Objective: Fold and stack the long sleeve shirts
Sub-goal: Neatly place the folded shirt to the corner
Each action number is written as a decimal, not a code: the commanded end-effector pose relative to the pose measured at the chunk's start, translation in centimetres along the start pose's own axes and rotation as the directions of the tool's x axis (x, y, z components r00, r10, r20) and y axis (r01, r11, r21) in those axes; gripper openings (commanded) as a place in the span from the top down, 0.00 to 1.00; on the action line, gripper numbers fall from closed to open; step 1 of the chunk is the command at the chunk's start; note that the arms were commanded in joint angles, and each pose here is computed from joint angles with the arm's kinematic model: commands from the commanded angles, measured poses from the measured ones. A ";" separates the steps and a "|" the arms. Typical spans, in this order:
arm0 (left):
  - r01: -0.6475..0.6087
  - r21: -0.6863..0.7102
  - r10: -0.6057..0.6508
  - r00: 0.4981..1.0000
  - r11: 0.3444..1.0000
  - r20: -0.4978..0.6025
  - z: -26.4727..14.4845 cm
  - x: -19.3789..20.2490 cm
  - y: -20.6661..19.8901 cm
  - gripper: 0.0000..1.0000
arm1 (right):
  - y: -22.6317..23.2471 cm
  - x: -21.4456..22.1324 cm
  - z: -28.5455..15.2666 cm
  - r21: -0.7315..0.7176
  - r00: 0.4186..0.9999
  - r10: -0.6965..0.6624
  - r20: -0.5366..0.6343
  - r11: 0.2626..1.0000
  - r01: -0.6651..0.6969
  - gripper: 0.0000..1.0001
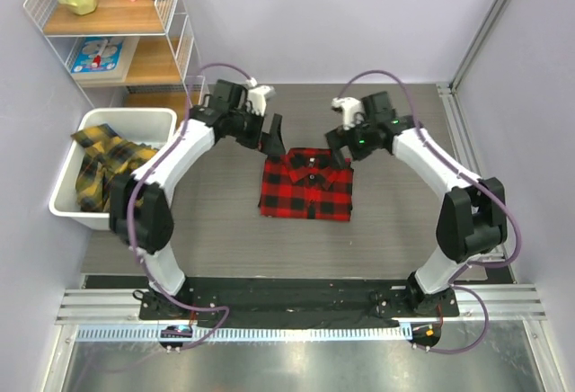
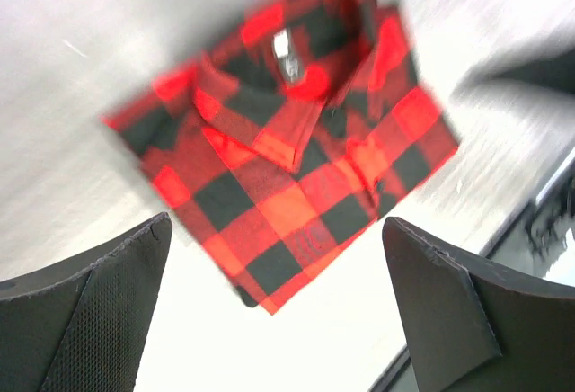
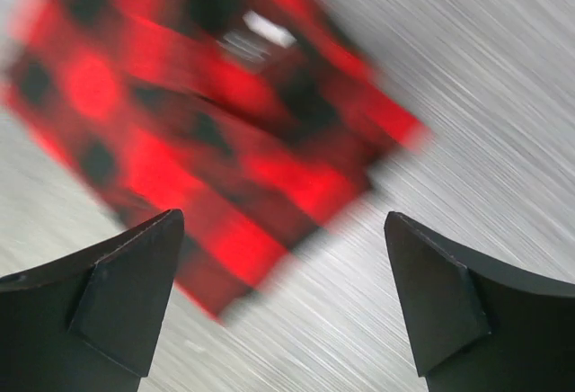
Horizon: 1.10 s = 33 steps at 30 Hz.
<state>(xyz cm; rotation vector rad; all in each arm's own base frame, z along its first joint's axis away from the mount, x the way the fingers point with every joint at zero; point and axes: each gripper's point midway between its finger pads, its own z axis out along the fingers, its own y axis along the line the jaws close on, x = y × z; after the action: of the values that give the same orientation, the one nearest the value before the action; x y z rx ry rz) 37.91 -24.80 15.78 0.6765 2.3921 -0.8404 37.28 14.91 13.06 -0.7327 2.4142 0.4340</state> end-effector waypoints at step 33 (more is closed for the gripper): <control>-0.074 -0.188 0.076 0.997 0.979 0.006 -3.8 -2.6 6.0 0.00 | -29.3 12.5 4.6 -0.046 0.875 -0.281 -0.394 0.957 0.287 0.00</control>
<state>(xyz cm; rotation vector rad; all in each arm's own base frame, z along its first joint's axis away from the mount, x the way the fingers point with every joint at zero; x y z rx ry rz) 41.73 -19.02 16.62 0.6538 2.3951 -0.5816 48.96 -10.05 2.72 -0.9257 2.5892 0.1392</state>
